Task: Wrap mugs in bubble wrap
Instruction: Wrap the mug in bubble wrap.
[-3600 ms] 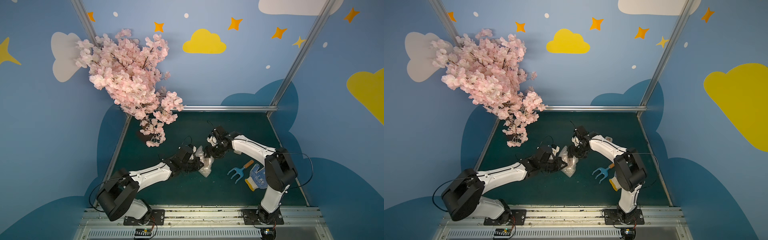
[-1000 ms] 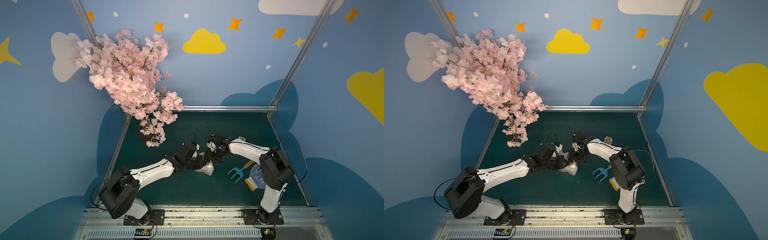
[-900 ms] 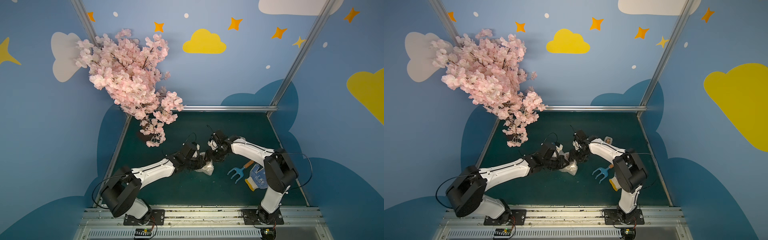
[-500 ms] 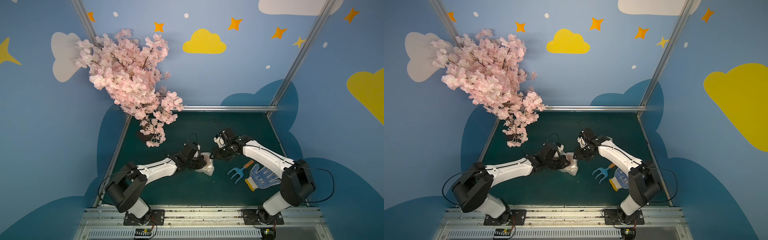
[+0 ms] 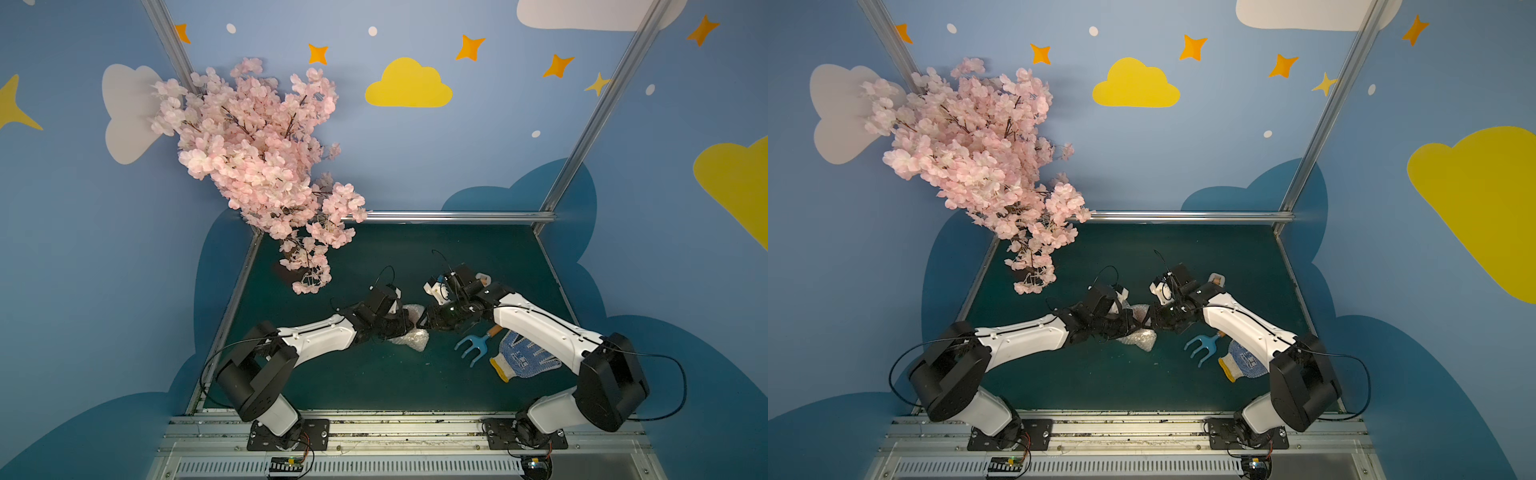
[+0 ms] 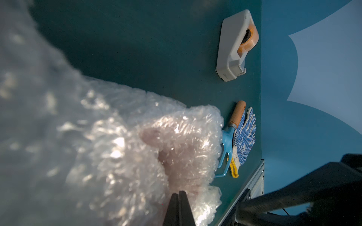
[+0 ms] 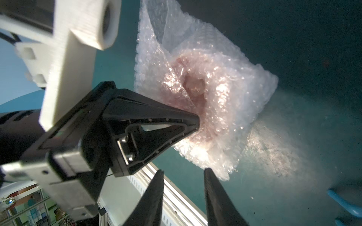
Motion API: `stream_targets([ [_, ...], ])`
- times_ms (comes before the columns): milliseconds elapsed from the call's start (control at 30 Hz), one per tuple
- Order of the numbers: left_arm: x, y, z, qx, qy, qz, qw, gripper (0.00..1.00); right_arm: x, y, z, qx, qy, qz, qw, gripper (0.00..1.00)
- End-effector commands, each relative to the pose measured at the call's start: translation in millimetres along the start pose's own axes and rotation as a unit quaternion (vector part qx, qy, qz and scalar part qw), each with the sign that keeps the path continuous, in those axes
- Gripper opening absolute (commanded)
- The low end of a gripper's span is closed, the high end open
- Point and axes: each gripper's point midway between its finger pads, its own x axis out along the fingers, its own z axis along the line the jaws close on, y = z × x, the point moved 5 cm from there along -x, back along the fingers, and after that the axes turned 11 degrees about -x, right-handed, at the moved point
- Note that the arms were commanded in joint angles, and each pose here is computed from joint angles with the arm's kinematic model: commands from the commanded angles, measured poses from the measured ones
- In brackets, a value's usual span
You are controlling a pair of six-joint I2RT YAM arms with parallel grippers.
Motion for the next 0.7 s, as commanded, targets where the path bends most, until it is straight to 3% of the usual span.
stream_targets([
  [0,6,-1,4,-0.007,-0.011,0.003,1.0,0.04,8,-6,4,-0.002,-0.006,0.001,1.0,0.34],
  [433,6,-2,0,-0.008,-0.003,0.004,1.0,0.04,25,-7,0,0.001,0.003,0.015,1.0,0.29],
  [667,7,-2,-1,-0.008,-0.001,0.007,1.0,0.04,30,-8,-5,0.005,0.037,0.028,0.999,0.2],
])
